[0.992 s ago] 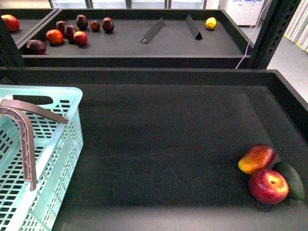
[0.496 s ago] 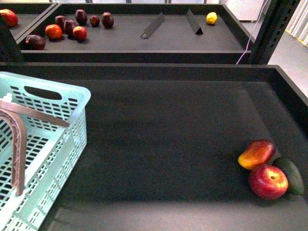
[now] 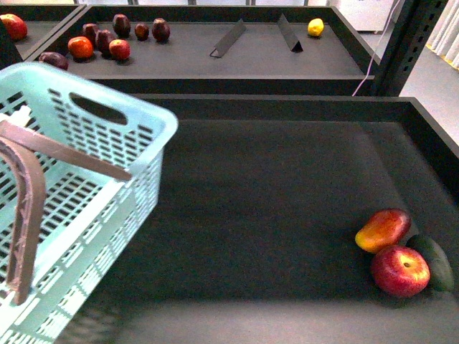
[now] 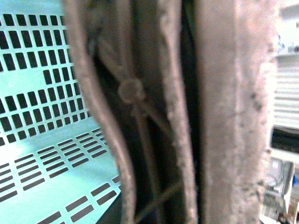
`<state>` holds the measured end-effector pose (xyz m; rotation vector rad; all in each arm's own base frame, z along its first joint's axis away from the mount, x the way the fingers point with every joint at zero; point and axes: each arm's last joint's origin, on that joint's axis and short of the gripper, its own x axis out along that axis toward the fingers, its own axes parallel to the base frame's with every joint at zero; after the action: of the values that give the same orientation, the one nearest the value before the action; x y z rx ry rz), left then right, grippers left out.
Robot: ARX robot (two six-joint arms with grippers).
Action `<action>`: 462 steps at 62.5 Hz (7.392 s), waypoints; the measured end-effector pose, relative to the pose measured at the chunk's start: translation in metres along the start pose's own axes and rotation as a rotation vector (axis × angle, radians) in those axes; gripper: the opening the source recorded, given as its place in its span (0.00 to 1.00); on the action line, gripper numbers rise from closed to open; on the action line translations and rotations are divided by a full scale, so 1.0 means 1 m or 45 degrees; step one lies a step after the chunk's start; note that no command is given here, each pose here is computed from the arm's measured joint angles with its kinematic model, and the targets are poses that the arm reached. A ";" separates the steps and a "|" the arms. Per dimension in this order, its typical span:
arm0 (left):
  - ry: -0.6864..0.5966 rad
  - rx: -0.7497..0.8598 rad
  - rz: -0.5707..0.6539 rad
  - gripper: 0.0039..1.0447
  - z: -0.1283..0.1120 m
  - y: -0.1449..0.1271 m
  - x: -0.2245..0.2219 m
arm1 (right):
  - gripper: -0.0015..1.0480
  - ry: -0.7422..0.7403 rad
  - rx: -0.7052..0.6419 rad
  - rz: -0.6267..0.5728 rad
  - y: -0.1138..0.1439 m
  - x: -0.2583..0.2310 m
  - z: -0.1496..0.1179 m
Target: Pick apple with right arm and hold basket with left
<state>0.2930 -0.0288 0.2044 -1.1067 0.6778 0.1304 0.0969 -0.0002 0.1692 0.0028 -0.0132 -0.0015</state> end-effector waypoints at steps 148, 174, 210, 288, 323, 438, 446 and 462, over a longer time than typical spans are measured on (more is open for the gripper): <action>0.344 0.417 -0.280 0.14 -0.120 -0.078 -0.005 | 0.92 1.362 -0.122 -0.059 -0.011 0.236 -0.153; 0.343 0.417 -0.280 0.14 -0.120 -0.078 -0.005 | 0.92 1.490 -0.156 0.009 -0.006 0.255 -0.192; 0.343 0.417 -0.280 0.14 -0.120 -0.078 -0.005 | 0.83 1.539 -0.171 0.020 -0.006 0.274 -0.208; 0.343 0.417 -0.280 0.14 -0.120 -0.078 -0.004 | 0.71 0.398 0.007 0.309 0.015 0.219 0.101; 0.342 0.417 -0.279 0.14 -0.120 -0.078 -0.004 | 0.70 0.606 0.030 0.717 0.131 0.206 0.054; 0.345 0.424 -0.276 0.14 -0.120 -0.078 -0.003 | 0.02 0.031 0.000 0.002 0.001 0.048 0.004; 0.342 0.425 -0.275 0.14 -0.120 -0.078 -0.003 | 0.02 0.018 0.000 0.005 0.001 0.042 -0.003; 0.345 0.424 -0.276 0.14 -0.120 -0.078 -0.003 | 0.02 0.002 0.000 0.004 0.000 0.033 0.001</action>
<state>0.2703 -0.1670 0.2341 -0.8749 0.7823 -0.3138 0.1297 0.0003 0.1708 0.0029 -0.0116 0.0019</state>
